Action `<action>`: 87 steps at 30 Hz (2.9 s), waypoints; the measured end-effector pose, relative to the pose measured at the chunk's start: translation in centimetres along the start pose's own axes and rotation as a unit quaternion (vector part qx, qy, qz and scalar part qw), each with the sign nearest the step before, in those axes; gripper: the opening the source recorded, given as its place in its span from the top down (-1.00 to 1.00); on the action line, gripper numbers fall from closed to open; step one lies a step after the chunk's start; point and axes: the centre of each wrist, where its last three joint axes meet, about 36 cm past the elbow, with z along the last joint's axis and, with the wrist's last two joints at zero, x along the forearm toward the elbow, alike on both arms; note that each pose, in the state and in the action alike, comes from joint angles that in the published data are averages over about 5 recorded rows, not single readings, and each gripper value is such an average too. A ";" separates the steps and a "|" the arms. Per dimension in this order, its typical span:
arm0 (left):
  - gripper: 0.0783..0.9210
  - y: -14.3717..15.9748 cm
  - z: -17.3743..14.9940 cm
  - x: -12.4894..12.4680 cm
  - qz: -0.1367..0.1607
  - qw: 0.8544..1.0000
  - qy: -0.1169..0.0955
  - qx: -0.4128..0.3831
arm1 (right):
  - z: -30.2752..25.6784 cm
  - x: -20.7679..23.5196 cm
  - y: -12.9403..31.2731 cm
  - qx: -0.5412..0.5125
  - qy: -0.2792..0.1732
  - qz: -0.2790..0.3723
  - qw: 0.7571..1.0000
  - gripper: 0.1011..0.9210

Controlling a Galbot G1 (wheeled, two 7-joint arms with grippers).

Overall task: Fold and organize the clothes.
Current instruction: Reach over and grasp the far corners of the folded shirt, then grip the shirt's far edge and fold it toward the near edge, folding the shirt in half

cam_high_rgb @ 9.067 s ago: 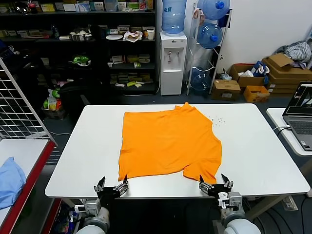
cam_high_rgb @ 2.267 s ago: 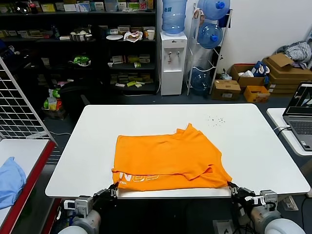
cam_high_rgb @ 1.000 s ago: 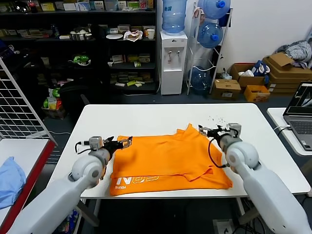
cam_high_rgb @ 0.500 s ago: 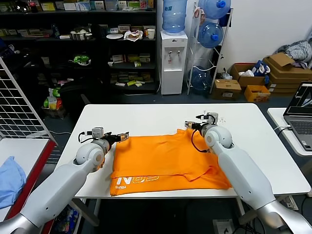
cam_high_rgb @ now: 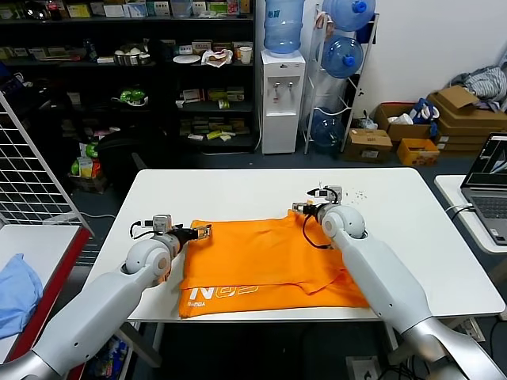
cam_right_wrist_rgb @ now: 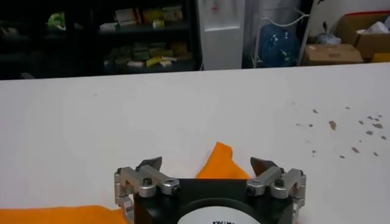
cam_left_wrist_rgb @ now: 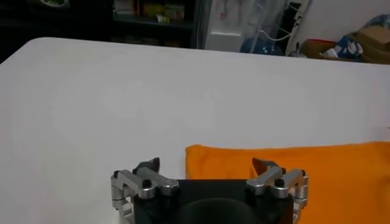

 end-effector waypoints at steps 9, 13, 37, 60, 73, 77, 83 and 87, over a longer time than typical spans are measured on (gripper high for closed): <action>-0.38 -0.9 0.5 0.0 0.005 1.000 0.002 -0.003 | 0.3 -0.2 -0.1 0.001 0.009 0.000 1.000 -0.36; -0.11 -1.0 0.6 -0.1 0.006 1.000 0.002 -0.005 | 0.5 -0.2 -0.1 0.000 0.012 -0.002 1.000 -0.08; 0.96 -1.7 0.5 -0.4 0.002 1.000 -0.015 -0.013 | 1.0 0.8 -0.9 -0.001 -0.009 -0.010 1.000 0.95; 0.96 -2.1 0.8 6.3 0.014 0.998 -0.057 -0.016 | 4.3 10.4 -4.5 0.003 -0.025 -0.011 1.000 0.95; 0.96 -3.8 3.2 12.9 0.045 0.997 -0.061 -0.031 | 6.8 18.4 -5.7 0.030 -0.017 -0.008 0.999 0.95; 0.96 -4.5 4.1 14.6 0.054 0.996 -0.056 -0.033 | 7.2 20.4 -5.8 0.037 -0.013 -0.009 0.999 0.95; 0.90 -5.0 5.4 16.1 0.058 0.997 -0.047 -0.035 | 7.9 22.4 -5.7 0.048 -0.006 -0.012 0.999 0.85; 0.64 -5.0 6.2 16.7 0.057 0.997 -0.040 -0.035 | 8.2 23.2 -5.7 0.055 -0.002 -0.014 0.998 0.58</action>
